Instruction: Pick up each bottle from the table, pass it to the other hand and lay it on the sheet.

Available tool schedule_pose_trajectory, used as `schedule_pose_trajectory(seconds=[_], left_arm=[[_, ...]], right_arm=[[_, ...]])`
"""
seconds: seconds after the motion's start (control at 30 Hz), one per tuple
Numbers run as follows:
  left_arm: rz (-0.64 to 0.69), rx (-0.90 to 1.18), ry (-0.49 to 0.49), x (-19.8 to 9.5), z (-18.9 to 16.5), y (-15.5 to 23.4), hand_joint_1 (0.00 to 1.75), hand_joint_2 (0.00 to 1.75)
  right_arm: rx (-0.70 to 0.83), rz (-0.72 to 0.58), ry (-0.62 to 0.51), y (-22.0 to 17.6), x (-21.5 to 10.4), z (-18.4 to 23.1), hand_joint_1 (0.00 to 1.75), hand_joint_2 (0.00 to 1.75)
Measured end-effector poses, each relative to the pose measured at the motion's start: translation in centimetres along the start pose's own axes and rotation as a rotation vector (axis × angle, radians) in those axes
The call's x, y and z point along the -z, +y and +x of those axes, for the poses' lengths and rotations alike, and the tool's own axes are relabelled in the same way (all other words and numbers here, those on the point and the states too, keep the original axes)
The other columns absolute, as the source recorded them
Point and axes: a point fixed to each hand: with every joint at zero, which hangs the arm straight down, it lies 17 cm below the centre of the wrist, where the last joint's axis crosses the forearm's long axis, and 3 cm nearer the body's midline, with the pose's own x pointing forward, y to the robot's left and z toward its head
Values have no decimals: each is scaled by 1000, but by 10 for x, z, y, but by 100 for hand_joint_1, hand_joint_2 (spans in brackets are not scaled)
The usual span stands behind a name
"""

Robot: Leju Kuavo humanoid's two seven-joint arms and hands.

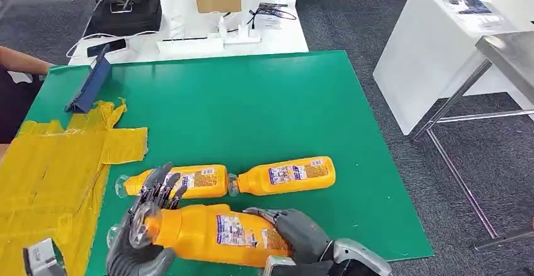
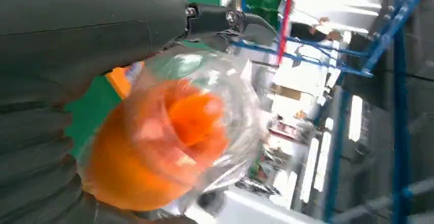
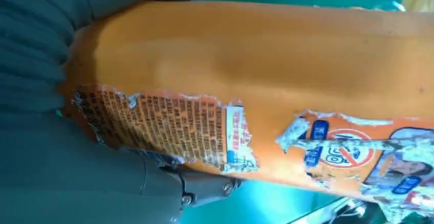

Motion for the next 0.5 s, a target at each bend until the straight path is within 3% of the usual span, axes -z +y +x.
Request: schedule_pose_trajectory(seconds=[0.27, 0.3, 0.33, 0.5], left_arm=[[-39, -126, -25, -5, 9, -6, 0, 175], [-42, -130, -26, -5, 9, -7, 58, 175], [-47, -135, -29, -5, 10, -8, 175, 175], [-45, -165, -41, -7, 13, -8, 175, 175]], right_arm=[[-64, 36, -68, 1, 9, 17, 175, 175], [-66, 34, -72, 0, 10, 18, 175, 175], [-68, 32, -75, 0, 10, 19, 175, 175], [-71, 28, -91, -3, 15, 26, 175, 175]])
